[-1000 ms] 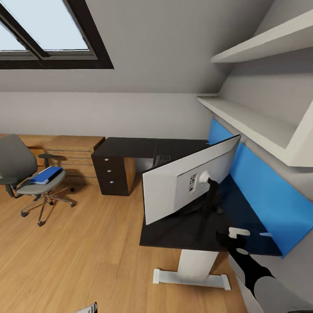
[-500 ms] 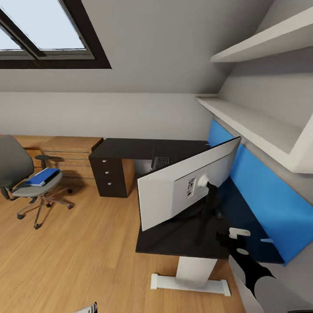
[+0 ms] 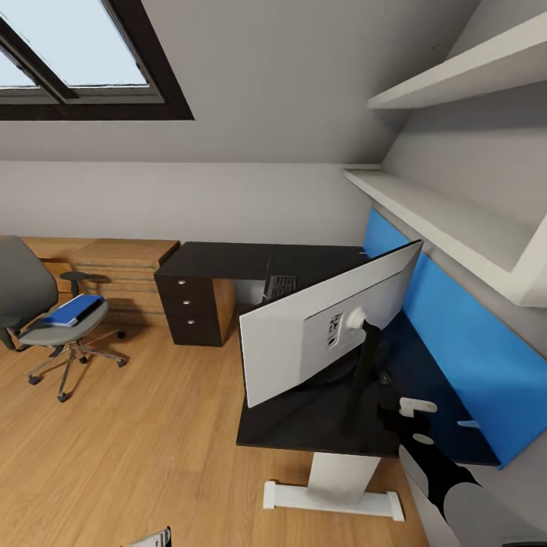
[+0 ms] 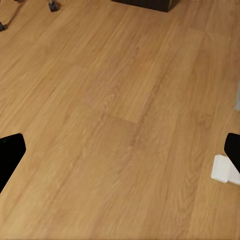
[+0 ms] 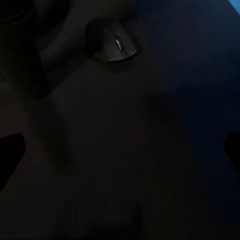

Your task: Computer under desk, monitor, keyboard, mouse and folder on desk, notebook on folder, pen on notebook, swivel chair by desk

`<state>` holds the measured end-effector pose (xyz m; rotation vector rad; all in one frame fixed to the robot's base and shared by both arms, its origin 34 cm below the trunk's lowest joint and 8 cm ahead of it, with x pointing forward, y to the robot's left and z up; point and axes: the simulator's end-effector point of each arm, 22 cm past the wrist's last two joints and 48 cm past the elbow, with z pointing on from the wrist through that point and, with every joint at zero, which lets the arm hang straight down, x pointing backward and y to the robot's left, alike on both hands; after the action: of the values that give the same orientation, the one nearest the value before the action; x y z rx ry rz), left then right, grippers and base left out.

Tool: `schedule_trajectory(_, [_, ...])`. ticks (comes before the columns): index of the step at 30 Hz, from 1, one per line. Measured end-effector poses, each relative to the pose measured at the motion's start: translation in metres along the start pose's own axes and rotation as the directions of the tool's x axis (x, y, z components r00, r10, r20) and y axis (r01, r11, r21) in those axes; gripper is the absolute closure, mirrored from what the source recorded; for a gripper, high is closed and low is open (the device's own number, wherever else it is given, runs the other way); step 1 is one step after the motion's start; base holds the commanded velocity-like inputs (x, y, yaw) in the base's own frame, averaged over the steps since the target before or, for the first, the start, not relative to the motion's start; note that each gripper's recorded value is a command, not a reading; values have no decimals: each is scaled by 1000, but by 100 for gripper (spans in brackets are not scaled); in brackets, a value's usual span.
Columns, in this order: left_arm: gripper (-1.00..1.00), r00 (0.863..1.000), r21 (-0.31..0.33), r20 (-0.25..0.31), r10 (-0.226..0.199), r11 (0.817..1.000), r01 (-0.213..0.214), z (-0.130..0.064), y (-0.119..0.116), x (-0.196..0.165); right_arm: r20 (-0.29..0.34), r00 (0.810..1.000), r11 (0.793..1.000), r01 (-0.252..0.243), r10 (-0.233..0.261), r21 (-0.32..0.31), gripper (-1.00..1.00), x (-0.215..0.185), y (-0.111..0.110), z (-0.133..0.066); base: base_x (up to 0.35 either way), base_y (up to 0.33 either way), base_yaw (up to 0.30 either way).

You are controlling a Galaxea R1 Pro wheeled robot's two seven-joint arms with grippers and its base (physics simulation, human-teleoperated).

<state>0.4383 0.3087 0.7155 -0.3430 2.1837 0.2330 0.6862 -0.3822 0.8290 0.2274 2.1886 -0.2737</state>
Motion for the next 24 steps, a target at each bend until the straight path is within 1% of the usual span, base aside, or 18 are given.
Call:
schedule_trajectory(10, [-100,1000,2,15,-9,1000,9,3,-3,-6,0,1000,1000,0,0,1,-100,-1,0,1,0,0,0])
schedule_trajectory(19, [-100,1000,0,10,-9,1000,9,9,-4,-3,6,1000,1000,-5,5,1,-100,0,3,7,0,0,0])
schedule_trajectory(21, [-100,1000,-1,10,-9,1000,9,11,-4,-3,6,1000,1000,-9,9,3,-100,1,2,8,0,0,0])
schedule_trajectory(24, [-100,1000,-1,10,-9,1000,9,13,-5,-2,6,1000,999,-31,31,9,-100,2,1,11,0,0,0])
